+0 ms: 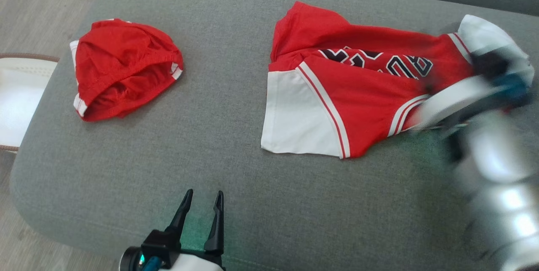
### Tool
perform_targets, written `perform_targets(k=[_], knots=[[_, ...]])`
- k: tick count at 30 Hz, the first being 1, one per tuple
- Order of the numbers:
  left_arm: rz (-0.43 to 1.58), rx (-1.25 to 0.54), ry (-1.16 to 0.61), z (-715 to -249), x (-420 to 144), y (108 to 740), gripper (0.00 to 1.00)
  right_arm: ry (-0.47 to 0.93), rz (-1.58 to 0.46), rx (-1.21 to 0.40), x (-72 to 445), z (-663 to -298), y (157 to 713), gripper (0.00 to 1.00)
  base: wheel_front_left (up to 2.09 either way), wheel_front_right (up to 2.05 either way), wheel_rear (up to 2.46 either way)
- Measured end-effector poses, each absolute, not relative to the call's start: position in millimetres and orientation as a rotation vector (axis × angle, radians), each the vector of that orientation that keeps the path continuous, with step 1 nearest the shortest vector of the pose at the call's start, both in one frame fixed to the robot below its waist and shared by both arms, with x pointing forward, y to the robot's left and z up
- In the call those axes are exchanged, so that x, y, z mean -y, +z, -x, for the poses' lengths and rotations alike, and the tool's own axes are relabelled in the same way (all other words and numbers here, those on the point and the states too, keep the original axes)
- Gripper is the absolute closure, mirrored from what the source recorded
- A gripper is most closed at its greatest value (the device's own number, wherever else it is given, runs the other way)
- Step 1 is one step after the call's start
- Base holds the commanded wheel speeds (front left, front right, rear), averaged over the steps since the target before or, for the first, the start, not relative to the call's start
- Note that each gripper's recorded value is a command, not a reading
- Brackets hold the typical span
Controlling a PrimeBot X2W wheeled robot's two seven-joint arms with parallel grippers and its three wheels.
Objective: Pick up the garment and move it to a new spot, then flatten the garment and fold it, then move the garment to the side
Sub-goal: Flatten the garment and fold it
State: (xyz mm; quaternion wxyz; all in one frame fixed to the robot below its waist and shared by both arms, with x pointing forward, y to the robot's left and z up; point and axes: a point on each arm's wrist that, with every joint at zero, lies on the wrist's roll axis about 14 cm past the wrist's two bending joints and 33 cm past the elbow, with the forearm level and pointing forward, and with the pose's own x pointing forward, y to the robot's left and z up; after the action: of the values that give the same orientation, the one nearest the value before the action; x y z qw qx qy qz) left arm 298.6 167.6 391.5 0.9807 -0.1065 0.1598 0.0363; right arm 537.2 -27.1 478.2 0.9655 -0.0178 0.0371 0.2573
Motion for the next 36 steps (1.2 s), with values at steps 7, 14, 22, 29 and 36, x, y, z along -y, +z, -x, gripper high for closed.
perform_targets(k=[7, 14, 22, 29, 36], knots=[[0.215, -0.314, 0.077, -296.0, -168.7, 393.3, 0.0, 0.986, 0.109, -0.303, -71.8, -393.6, 398.5, 0.0, 0.0, 0.0, 0.0], [0.22, -0.318, 0.103, -291.4, -174.8, 392.3, 0.0, 0.987, 0.243, -0.422, -45.1, -396.9, 366.3, 0.0, 0.0, 0.0, 0.0], [0.22, -0.322, 0.115, -289.2, -177.2, 391.2, 0.0, 0.988, 0.32, -0.44, -43.8, -403.0, 357.8, 1.0, 0.0, 0.0, 0.0], [0.221, -0.31, 0.094, -294.9, -173.6, 393.8, 0.0, 0.938, 0.299, -0.426, -22.9, -402.2, 360.1, 1.0, 0.0, 0.0, 0.0], [0.217, -0.282, 0.047, -306.4, -165.0, 400.3, 0.0, 0.642, 0.284, -0.456, 90.4, -419.4, 360.9, 1.0, 0.0, 0.0, 0.0]])
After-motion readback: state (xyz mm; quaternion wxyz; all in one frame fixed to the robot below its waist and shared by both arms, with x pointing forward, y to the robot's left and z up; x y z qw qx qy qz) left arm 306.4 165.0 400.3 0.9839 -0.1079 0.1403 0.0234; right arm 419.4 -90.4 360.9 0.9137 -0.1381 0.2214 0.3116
